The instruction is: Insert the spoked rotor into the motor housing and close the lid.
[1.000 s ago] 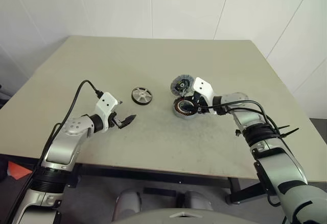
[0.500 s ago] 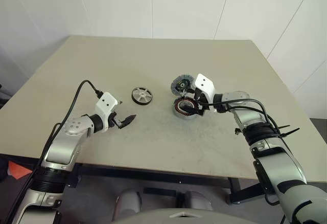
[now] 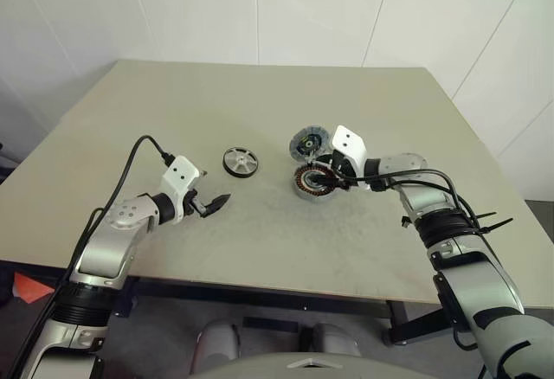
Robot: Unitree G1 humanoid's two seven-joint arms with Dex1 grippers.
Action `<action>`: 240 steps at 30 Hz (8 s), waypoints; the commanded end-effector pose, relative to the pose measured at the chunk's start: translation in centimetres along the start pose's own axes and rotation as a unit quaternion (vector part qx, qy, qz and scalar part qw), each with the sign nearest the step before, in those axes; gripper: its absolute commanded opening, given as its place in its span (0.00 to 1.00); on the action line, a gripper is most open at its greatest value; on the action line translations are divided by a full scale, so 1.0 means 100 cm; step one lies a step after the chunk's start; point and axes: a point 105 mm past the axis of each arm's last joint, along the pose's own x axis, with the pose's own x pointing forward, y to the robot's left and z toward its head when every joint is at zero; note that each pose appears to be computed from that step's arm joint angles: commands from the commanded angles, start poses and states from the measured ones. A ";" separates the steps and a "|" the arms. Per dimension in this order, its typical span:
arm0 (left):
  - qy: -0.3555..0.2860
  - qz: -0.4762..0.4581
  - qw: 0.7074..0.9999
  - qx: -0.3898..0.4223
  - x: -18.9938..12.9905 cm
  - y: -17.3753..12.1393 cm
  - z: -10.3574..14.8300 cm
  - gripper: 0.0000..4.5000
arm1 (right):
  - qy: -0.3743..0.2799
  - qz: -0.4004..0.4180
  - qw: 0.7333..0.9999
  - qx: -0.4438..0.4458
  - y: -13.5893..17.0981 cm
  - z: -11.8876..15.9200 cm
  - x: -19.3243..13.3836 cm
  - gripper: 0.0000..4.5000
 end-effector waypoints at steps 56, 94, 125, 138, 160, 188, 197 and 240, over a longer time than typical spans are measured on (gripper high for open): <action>-0.016 0.013 1.000 0.017 -0.002 0.008 0.011 1.00 | -0.012 -0.006 1.000 0.026 0.007 -0.002 0.007 0.00; -0.050 0.082 0.944 -0.315 0.048 0.027 0.001 0.87 | -0.060 -0.049 0.996 -0.039 -0.012 0.046 -0.023 0.00; -0.120 0.006 0.844 -0.522 0.079 0.013 0.022 0.14 | -0.055 -0.086 0.994 -0.040 -0.025 0.044 -0.029 0.00; -0.160 -0.091 0.768 -0.613 0.050 0.010 0.039 0.09 | 0.002 -0.194 0.980 -0.035 -0.070 0.018 -0.063 0.00; -0.016 -0.304 0.719 -0.625 0.096 -0.094 0.083 0.09 | 0.043 -0.241 0.969 -0.023 -0.081 0.000 -0.073 0.00; 0.010 -0.252 0.745 -0.618 0.150 -0.110 0.078 0.32 | 0.039 -0.247 0.968 -0.023 -0.077 0.005 -0.073 0.00; -0.006 -0.278 0.752 -0.598 0.133 -0.096 0.086 0.68 | 0.027 -0.232 0.972 -0.024 -0.073 0.009 -0.070 0.00; -0.110 0.032 0.953 -0.281 0.051 0.015 0.055 0.68 | -0.005 0.016 0.994 -0.113 0.003 0.046 -0.050 0.00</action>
